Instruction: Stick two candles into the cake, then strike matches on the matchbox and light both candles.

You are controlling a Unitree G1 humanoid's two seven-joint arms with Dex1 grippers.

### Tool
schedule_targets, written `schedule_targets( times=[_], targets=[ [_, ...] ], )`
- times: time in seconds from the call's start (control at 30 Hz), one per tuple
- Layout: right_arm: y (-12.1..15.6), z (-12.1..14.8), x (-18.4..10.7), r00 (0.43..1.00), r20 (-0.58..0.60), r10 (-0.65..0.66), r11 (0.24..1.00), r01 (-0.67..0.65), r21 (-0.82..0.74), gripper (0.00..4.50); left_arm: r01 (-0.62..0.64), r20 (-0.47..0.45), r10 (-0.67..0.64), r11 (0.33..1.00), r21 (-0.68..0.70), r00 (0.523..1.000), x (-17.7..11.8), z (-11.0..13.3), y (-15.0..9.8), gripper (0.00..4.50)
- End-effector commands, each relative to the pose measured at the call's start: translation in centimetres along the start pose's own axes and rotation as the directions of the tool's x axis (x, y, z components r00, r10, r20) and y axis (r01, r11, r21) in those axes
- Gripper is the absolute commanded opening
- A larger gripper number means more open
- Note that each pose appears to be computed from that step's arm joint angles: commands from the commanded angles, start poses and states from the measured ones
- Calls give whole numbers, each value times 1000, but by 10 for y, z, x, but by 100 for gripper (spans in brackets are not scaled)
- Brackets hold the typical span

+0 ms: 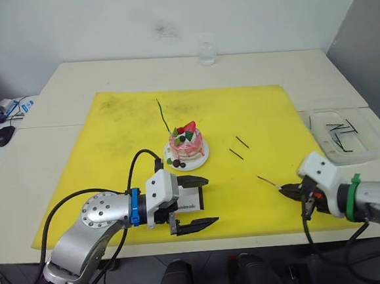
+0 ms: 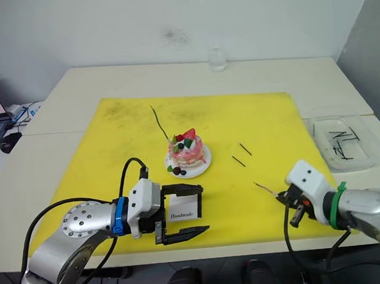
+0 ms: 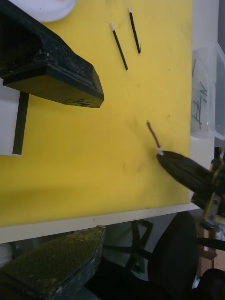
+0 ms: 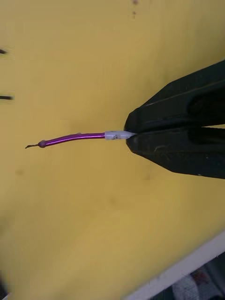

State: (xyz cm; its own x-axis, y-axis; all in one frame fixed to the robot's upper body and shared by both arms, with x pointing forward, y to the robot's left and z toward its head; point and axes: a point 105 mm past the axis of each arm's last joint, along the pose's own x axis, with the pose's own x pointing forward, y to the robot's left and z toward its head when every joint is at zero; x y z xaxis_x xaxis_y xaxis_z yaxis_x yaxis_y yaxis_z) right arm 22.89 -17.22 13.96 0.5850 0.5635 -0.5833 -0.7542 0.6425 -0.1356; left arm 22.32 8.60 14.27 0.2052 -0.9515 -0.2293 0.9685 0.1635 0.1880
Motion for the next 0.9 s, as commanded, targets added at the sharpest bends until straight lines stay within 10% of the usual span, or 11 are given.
schedule_targets(
  times=[0.03,0.53,0.9],
  targets=[
    [-9,11,-22,1000,3,-5,1000,5,-28,2,19,28,-20,999,27,999,3,10,-7,450],
    [-54,-82,-77,948,-315,-55,995,28,-92,2,72,36,-72,997,19,997,7,12,-14,450],
    [-50,-98,-70,936,-353,0,1000,-5,-14,46,68,32,-69,997,29,997,9,14,-11,450]
  ],
)
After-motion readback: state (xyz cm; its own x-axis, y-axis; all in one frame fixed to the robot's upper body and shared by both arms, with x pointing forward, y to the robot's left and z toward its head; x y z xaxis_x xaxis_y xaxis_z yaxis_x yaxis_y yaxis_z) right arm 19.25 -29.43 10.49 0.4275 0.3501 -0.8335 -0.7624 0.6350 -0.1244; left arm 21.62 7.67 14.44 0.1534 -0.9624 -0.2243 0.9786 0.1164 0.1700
